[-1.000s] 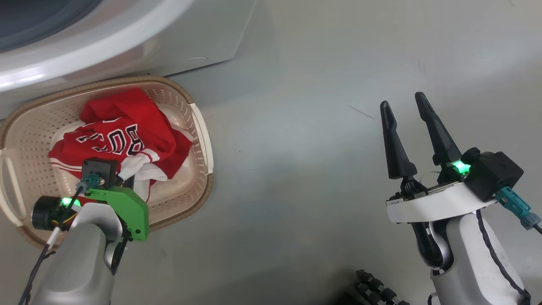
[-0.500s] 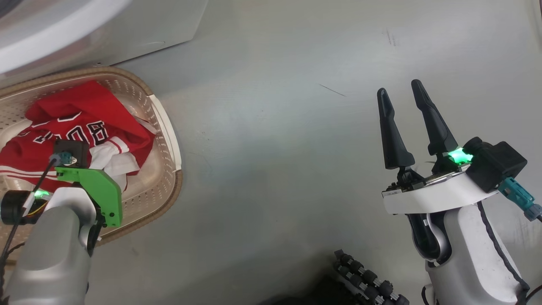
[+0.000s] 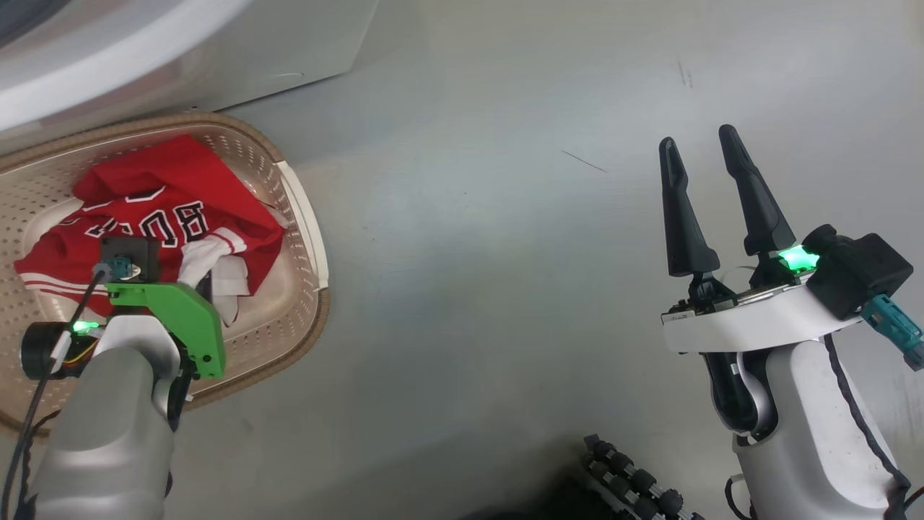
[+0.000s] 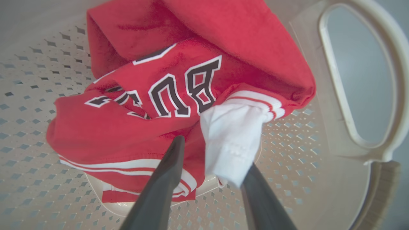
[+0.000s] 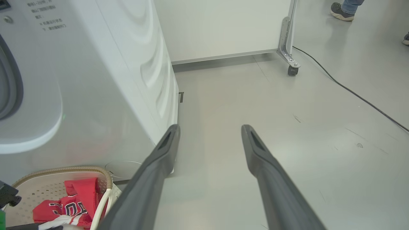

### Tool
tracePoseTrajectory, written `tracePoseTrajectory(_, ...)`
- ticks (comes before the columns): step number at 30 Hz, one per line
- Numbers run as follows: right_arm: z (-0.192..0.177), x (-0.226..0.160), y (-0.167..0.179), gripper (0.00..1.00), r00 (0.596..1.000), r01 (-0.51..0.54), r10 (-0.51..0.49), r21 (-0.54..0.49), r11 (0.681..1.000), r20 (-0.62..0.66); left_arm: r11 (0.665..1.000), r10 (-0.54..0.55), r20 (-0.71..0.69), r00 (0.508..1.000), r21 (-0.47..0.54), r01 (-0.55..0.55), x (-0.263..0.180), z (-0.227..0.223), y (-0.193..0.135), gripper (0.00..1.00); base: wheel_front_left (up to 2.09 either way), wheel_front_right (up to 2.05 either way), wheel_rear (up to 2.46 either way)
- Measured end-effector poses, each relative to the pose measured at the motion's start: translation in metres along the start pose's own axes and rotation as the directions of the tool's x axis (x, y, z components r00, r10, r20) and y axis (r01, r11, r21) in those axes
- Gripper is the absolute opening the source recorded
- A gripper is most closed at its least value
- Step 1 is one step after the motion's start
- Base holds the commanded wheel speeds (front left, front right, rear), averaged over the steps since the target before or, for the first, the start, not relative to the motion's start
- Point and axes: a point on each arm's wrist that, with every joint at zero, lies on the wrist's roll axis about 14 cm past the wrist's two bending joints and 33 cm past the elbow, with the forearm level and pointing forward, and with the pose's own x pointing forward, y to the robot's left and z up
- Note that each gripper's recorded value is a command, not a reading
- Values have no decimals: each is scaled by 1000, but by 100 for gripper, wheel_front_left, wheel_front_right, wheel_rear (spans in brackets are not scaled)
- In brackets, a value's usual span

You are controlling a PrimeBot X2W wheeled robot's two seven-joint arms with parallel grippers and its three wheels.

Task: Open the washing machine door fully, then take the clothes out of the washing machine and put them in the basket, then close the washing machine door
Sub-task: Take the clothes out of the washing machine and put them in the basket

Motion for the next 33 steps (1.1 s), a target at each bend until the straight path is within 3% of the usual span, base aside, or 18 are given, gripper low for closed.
tracePoseTrajectory(10,13,7,10,100,998,-35,37,-26,999,44,999,16,207,978,-51,-5,-29,35,-5,100,0,0,0)
tracePoseTrajectory(17,23,6,18,100,995,-73,77,-63,995,64,994,68,400,914,-105,-28,-67,63,5,100,0,0,0)
tracePoseTrajectory(23,27,-3,27,100,992,-106,111,-74,992,66,993,99,476,874,-107,-54,-101,80,11,100,0,0,0)
tracePoseTrajectory(29,35,-14,40,100,985,-148,154,-80,986,80,991,128,580,805,-109,-78,-144,105,16,100,0,0,0)
tracePoseTrajectory(33,43,-22,49,100,979,-174,182,-85,981,97,989,147,690,709,-117,-91,-185,136,17,100,0,0,0)
